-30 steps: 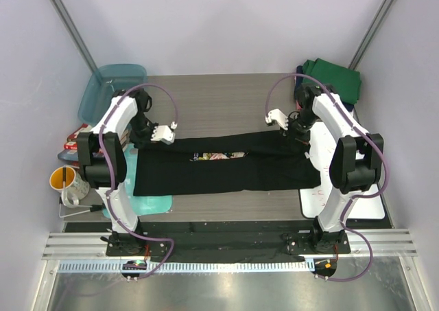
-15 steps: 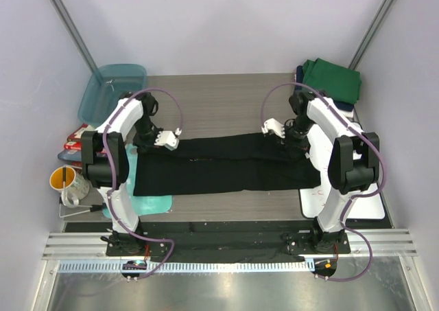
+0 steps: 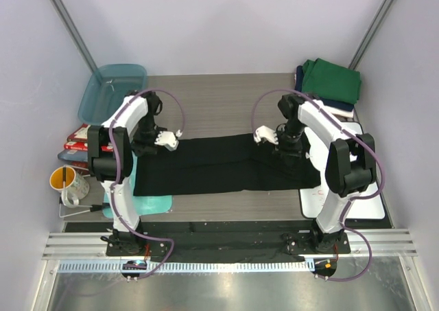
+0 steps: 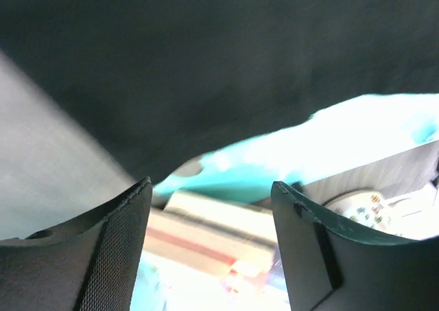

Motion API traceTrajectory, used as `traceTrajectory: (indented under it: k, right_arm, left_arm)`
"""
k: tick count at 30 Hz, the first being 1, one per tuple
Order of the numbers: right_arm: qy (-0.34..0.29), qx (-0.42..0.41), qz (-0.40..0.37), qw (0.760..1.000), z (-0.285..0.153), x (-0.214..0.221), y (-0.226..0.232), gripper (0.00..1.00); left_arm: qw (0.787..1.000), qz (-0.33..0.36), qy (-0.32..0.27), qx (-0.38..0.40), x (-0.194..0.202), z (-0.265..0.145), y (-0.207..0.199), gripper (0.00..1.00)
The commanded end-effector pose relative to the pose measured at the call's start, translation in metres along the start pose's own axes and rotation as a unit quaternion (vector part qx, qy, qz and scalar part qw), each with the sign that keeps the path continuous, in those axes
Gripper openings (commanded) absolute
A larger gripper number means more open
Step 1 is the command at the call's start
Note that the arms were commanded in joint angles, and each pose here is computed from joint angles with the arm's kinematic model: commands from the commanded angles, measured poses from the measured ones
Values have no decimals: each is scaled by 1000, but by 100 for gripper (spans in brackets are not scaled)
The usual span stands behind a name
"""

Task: Fold and stack the t-shirts
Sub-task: Fold the other side of the tshirt into a rectangle

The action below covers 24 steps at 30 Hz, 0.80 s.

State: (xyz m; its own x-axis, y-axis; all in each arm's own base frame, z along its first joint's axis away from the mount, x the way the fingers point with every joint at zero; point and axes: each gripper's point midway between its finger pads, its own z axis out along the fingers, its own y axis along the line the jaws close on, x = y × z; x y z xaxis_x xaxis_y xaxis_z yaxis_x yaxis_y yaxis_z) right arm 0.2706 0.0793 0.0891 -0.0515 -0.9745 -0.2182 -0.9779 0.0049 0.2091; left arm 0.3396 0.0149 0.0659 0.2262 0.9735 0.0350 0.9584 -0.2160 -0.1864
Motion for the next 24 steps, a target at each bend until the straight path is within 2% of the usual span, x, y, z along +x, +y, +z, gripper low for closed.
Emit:
traceTrajectory:
  k: [1,3,9,17,24]
  right_arm:
    - [-29,13,48,998,-32,-12,-15,45]
    - [-65,50,77,994,-41,-22,-43,45]
    - [-120,59,106,985,-28,-44,-93,41]
    - [-116,15,64,991,4,-63,-93,43]
    - [-118,11,60,991,14,-68,-103,43]
  left_arm:
    - [998,-30,22,-49,12,-30,36,72]
    - [994,-65,6,-88,9,-46,59,73]
    - [992,-76,14,-98,1,-22,75,74]
    - [993,-68,3,-99,-14,-18,74,75]
    - [993,-72,3,-98,-17,-16,77,75]
